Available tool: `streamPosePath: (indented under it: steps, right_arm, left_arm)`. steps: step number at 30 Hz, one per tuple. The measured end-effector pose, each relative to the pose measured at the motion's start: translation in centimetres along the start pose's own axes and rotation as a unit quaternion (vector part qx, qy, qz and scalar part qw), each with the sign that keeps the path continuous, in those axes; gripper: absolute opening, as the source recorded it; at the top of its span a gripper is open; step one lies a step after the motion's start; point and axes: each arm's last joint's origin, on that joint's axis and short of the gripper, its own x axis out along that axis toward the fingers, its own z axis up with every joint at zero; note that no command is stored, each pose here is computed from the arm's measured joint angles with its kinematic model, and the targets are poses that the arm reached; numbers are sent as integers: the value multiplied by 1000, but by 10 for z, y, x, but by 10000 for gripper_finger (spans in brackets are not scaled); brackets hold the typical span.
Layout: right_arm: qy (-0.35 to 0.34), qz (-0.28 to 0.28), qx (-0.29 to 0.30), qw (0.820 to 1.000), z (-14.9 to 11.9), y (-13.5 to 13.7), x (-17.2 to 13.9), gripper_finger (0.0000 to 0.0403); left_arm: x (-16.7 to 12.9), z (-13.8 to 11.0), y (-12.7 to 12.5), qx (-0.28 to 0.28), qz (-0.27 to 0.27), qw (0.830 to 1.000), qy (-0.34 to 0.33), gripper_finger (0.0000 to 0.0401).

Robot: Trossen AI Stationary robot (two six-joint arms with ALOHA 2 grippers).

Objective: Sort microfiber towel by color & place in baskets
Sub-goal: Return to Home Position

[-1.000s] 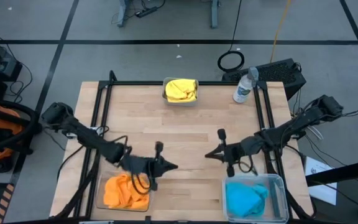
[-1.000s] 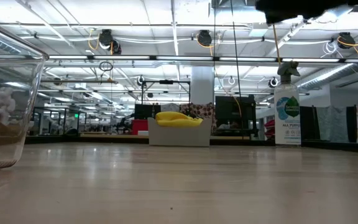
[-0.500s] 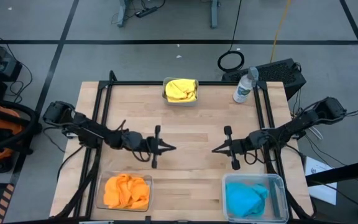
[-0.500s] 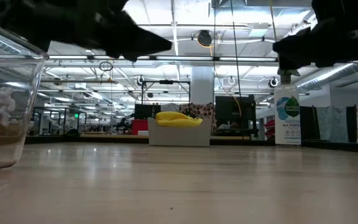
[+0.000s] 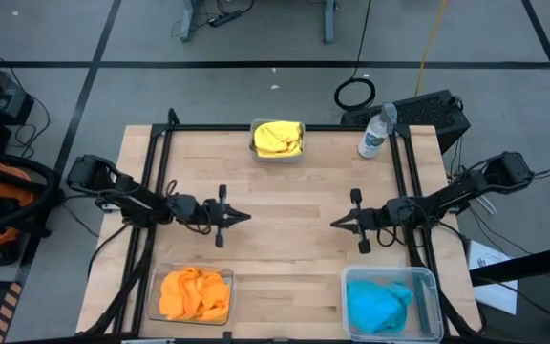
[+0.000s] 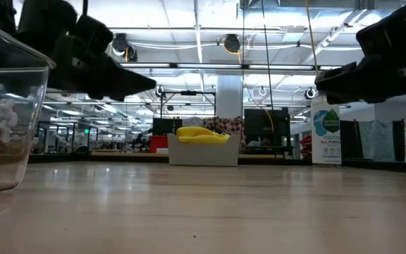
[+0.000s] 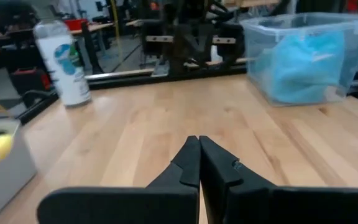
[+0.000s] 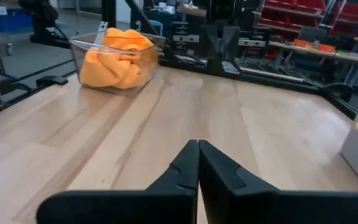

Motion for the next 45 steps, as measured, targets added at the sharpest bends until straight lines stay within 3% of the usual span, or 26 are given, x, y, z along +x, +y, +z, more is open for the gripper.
streamPosePath:
  steps: [11,21,28,45]
  right_arm:
    - [45,-33,10,998,-9,-11,1,1]
    - [54,-34,21,998,-11,-12,1,2]
    - [53,1,24,998,-11,-10,1,2]
    - [31,1,22,999,3,-12,-16,2]
  left_arm:
    - [-46,-17,4,-19,5,999,-42,1]
    - [-46,-18,3,-4,5,999,-37,1]
    - [-46,-20,4,-14,15,999,-29,1]
    - [-61,0,2,-16,29,999,-34,1]
